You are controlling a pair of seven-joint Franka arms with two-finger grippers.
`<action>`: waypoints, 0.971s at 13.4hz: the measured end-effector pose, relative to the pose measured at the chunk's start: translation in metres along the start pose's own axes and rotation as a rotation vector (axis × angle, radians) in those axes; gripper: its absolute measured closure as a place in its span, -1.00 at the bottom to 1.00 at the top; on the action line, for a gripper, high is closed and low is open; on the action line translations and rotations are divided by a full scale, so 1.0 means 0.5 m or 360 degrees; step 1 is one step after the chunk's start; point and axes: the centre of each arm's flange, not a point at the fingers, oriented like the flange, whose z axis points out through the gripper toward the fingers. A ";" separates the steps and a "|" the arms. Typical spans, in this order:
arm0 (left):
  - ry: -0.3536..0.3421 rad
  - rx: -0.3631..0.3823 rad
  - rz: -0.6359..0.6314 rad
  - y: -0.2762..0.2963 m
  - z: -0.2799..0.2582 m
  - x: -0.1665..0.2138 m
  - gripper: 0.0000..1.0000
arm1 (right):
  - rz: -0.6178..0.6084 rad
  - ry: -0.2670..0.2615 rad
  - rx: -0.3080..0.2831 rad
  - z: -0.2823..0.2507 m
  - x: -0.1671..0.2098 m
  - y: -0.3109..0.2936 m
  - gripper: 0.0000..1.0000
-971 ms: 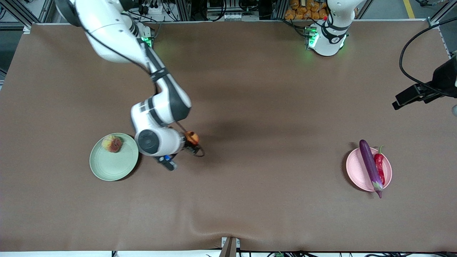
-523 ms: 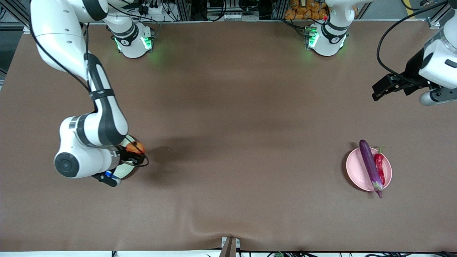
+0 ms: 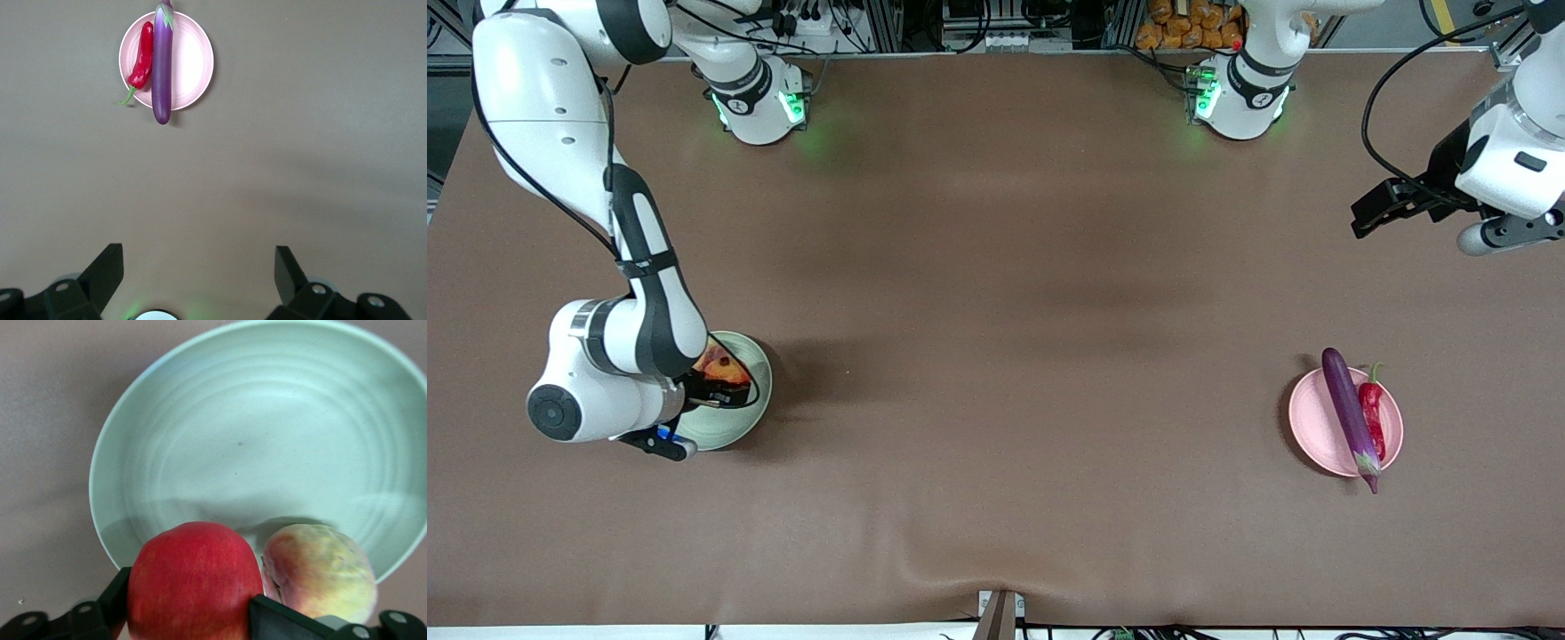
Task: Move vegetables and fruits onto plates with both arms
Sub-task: 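Place the apple on the green plate while the left arm returns to rest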
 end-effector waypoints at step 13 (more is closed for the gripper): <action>0.0017 -0.0004 0.0023 0.004 -0.017 -0.037 -1.00 | -0.0124 0.0279 0.0107 -0.455 -0.091 -0.050 -1.00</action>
